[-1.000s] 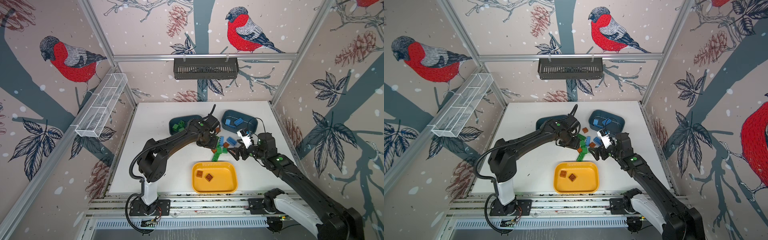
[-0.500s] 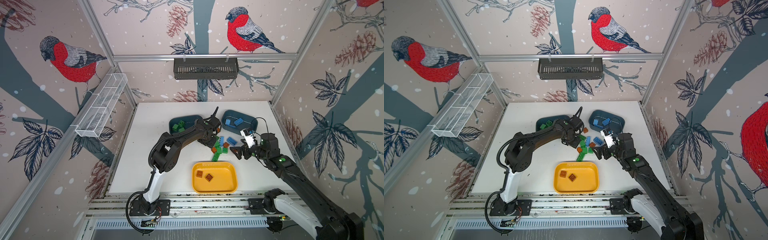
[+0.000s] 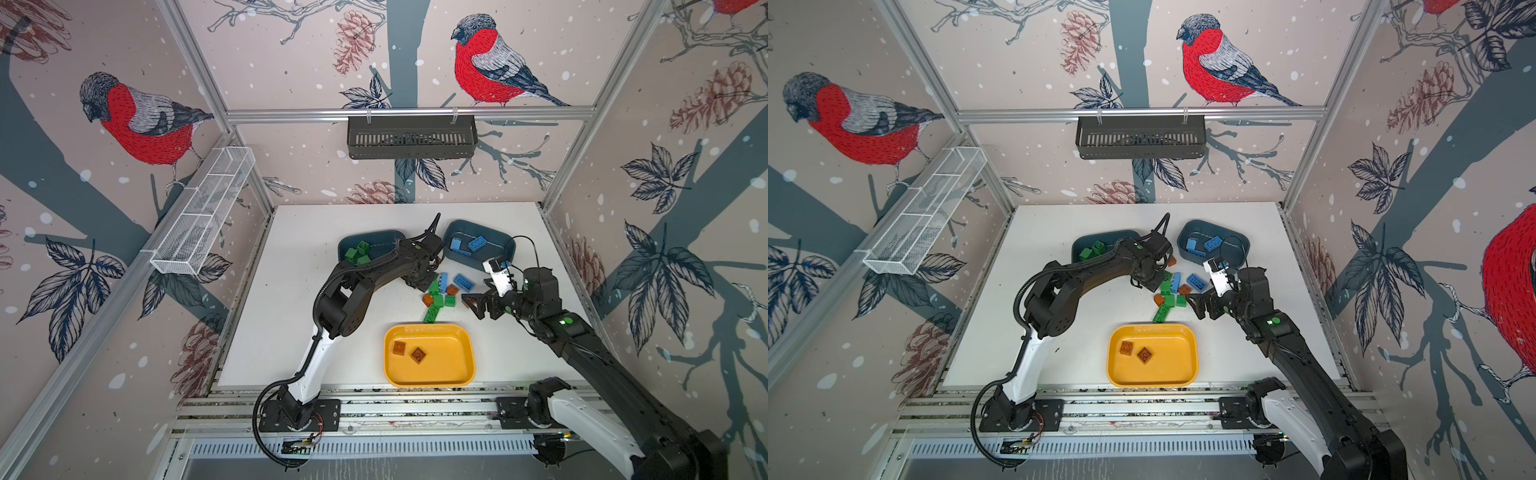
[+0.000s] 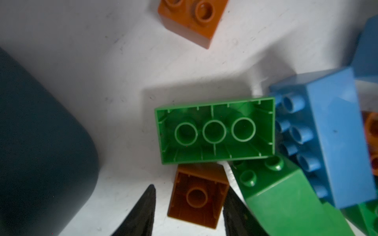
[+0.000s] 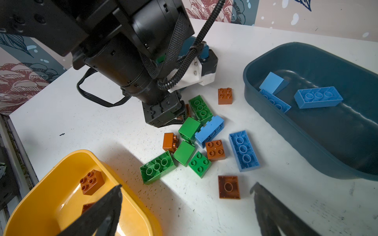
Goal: Sort the legos into containers by color
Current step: 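Return the left gripper to the pile and grasp an orange 2x2 brick, then carry the orange brick with the left gripper and drop it into the yellow tray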
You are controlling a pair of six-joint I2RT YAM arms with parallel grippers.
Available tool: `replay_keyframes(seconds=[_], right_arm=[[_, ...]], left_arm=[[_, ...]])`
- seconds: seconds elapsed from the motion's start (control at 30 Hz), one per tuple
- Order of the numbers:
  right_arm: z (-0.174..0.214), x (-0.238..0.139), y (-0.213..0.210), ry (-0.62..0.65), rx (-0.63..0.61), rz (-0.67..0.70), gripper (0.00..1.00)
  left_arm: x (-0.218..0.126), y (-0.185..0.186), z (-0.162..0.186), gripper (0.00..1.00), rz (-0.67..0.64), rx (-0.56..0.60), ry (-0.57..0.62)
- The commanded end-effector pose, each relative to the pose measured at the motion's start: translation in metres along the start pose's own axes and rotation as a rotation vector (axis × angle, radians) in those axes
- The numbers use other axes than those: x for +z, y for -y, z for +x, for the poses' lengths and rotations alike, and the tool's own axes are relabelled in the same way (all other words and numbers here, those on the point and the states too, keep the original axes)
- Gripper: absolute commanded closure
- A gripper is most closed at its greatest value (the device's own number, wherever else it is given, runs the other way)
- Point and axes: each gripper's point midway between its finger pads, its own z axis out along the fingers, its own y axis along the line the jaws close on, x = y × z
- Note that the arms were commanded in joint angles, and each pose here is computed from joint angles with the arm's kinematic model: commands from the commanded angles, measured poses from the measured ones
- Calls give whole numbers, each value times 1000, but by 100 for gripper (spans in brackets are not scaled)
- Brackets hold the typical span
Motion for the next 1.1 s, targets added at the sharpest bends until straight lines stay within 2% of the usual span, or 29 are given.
replay_keyframes(seconds=[0.0, 0.27, 0.43, 0.6, 0.83, 1.07], right_arm=[[0, 0, 0, 0, 3, -1, 1], [0, 0, -1, 0, 4, -5, 1], [1, 1, -1, -3, 8, -8, 1], [-1, 1, -3, 4, 4, -19, 1], [-2, 4, -8, -3, -8, -57, 0], [0, 10, -13, -13, -19, -103, 1]], left_arm=[[3, 0, -7, 51, 1, 25, 23], [4, 1, -10, 71, 24, 25, 28], [-12, 1, -8, 72, 29, 18, 23], [-43, 6, 9, 72, 81, -14, -10], [-99, 28, 65, 72, 194, -87, -102], [-131, 64, 131, 72, 302, -130, -211]])
